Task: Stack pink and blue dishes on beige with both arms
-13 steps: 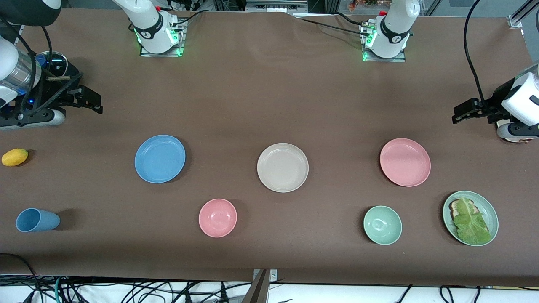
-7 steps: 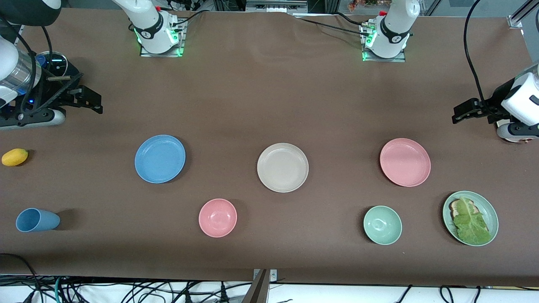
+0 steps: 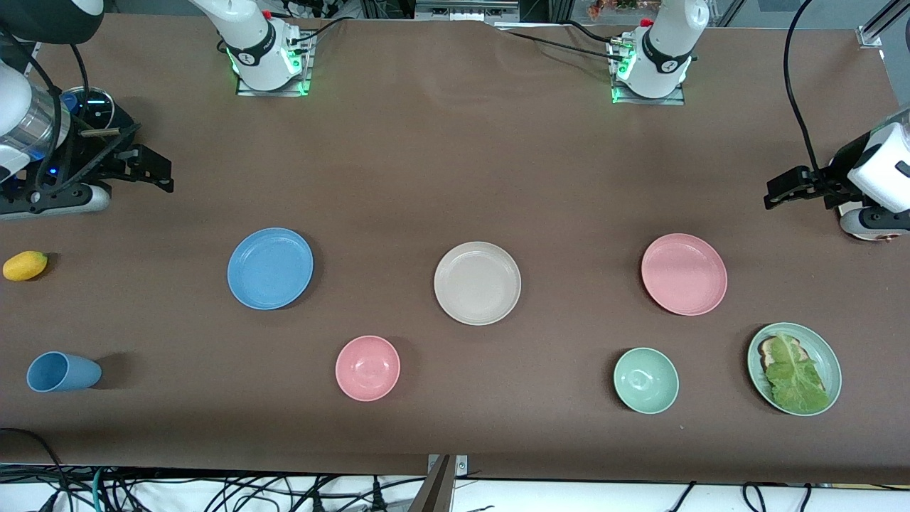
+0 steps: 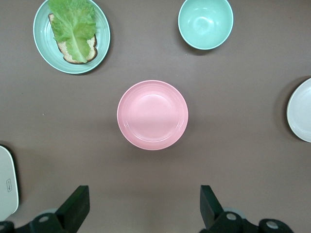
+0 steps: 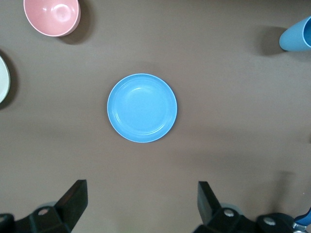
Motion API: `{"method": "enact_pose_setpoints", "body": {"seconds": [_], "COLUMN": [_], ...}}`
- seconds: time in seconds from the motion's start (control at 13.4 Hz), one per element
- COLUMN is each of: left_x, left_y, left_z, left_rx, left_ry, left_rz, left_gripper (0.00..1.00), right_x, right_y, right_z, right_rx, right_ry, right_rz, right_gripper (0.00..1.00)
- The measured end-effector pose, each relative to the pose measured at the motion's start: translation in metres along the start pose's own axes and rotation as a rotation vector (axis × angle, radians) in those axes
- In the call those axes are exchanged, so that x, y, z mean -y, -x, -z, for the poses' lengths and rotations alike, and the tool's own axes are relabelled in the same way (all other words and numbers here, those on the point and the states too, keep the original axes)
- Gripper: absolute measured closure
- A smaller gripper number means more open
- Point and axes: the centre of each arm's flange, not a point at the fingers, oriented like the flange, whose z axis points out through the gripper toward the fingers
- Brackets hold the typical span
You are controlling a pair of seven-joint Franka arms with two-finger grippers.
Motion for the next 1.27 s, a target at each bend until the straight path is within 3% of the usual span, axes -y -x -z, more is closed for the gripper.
{"method": "enact_pose_setpoints", "body": {"seconds": [1.27], "left_x": [0.0003], "left_y": [-0.0025], "left_z": [-0.0047], "left_rx": [0.007], "left_ry": [0.000], "left_rz": [0.000], "left_gripper": [0.00], "right_x": [0.0014], "right_y": [-0.0007], "right_z": [0.0060], "right_rx": [-0.015], "right_ry": [0.000], "right_rz": [0.003], "right_gripper": [0.00]}}
